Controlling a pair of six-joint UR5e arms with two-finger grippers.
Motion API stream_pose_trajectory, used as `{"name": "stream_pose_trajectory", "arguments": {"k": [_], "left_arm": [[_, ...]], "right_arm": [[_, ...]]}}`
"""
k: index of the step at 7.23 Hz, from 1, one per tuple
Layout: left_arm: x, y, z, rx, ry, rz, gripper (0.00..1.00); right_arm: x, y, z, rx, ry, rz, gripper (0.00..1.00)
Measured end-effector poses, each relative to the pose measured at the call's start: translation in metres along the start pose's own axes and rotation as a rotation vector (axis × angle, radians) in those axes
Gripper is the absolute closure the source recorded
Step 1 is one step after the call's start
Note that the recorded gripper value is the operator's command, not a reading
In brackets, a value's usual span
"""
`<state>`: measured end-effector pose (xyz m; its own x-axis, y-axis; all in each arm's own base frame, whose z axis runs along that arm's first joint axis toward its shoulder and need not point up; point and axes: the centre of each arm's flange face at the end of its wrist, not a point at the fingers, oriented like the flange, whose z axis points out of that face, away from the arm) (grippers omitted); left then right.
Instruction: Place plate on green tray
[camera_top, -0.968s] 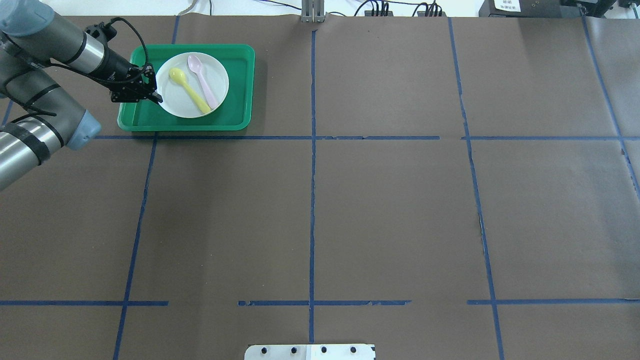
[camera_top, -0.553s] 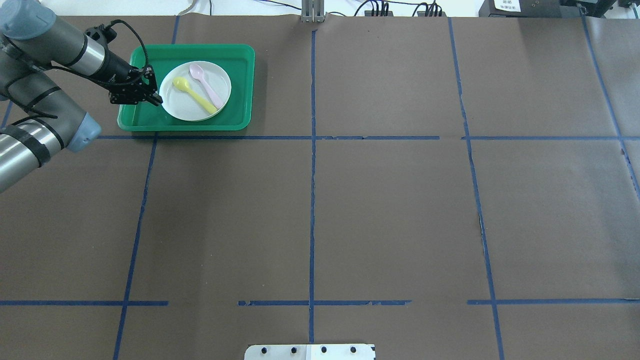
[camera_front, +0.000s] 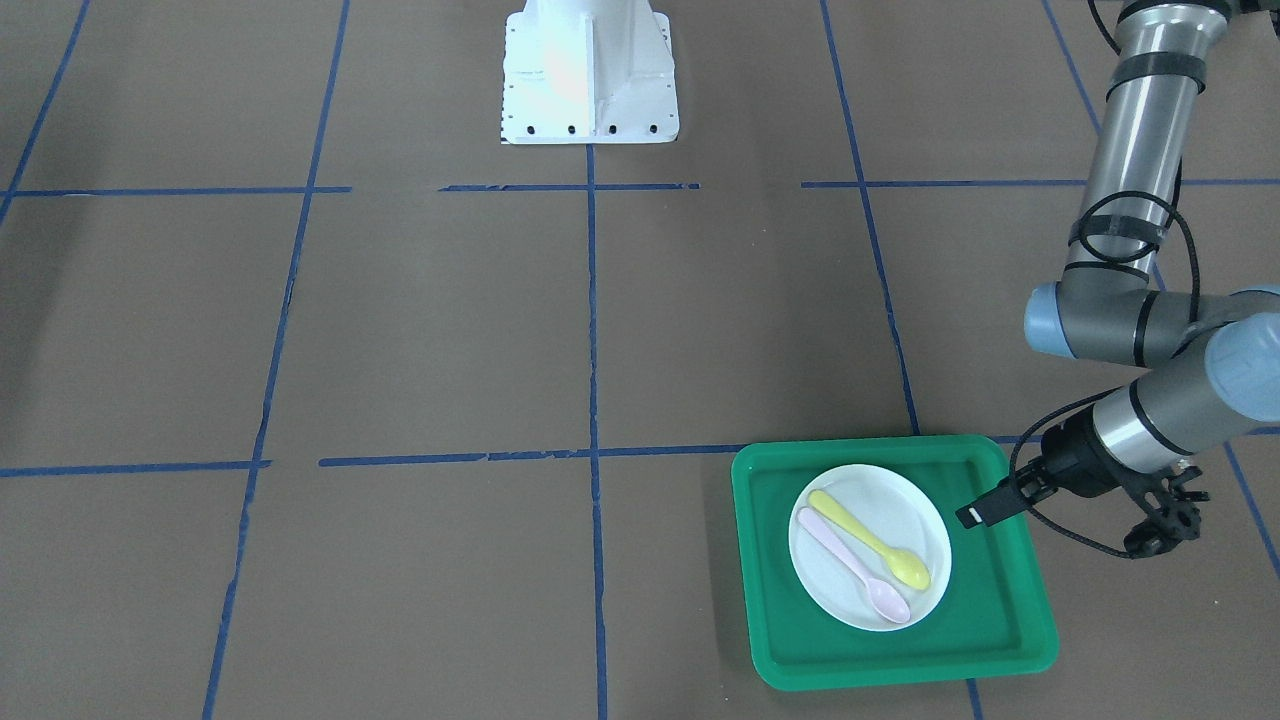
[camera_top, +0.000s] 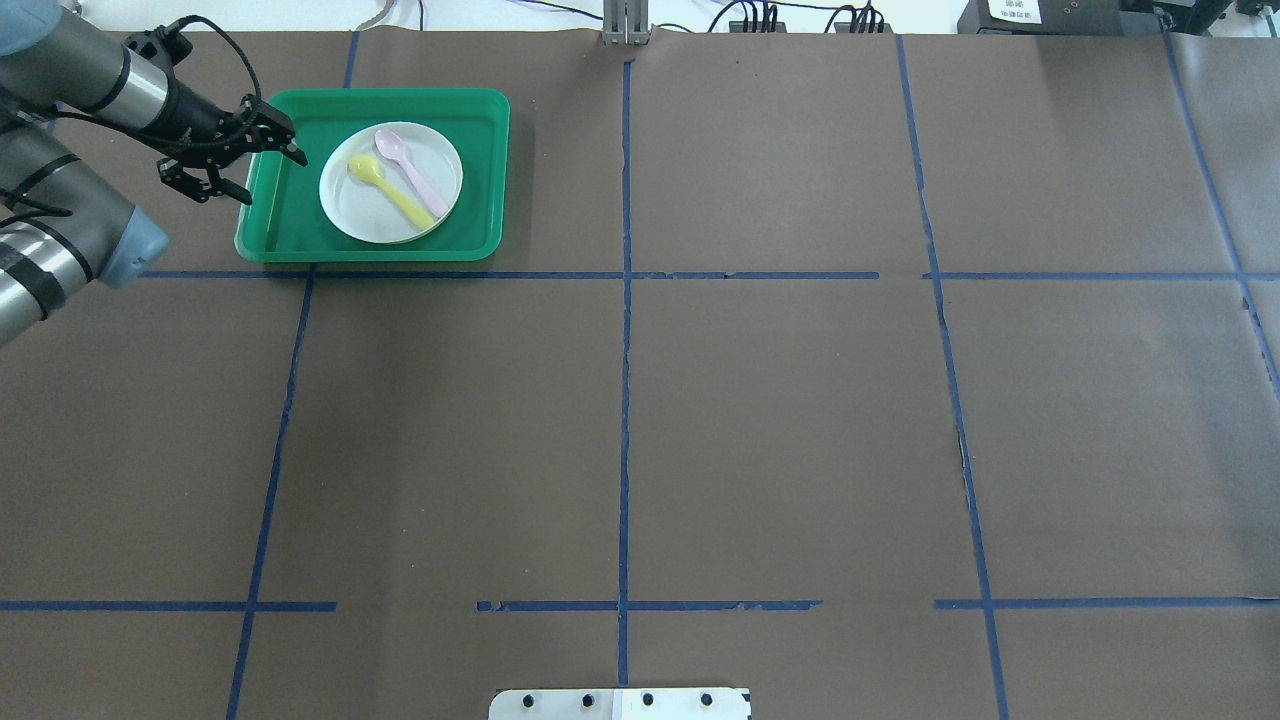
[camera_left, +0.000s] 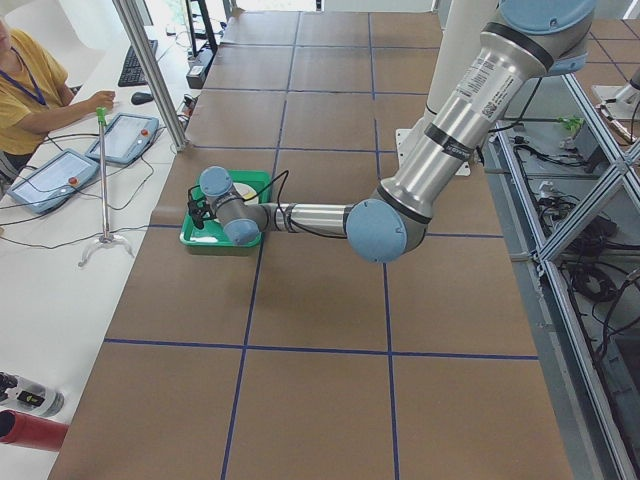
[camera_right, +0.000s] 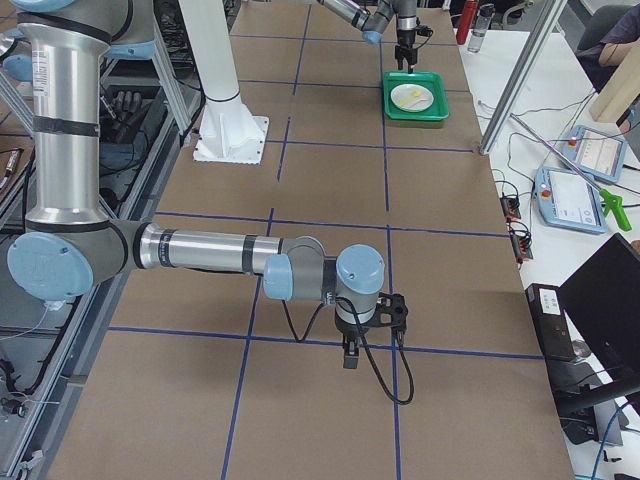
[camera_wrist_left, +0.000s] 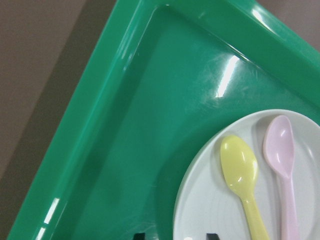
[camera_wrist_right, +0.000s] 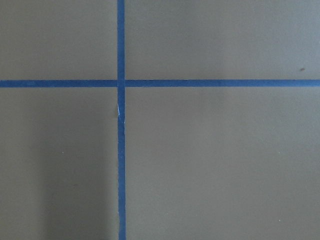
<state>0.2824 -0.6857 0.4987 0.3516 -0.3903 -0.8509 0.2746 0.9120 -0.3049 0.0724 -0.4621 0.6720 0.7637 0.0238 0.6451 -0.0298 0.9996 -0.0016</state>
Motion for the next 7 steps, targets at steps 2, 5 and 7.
{"name": "stream_pose_trajectory", "arguments": {"k": [2,5,7], "left_arm": [[-0.025,-0.008,-0.031,-0.064,-0.075,0.066,0.03],[-0.064,-0.011,-0.086,-0.144,-0.209,0.240,0.03],[-0.133,-0.009,-0.126,-0.166,-0.246,0.294,0.03]], "right_arm": [[0.000,0.000,0.000,0.000,0.000,0.000,0.00],[0.000,0.000,0.000,0.000,0.000,0.000,0.00],[0.000,0.000,0.000,0.000,0.000,0.000,0.00]]}}
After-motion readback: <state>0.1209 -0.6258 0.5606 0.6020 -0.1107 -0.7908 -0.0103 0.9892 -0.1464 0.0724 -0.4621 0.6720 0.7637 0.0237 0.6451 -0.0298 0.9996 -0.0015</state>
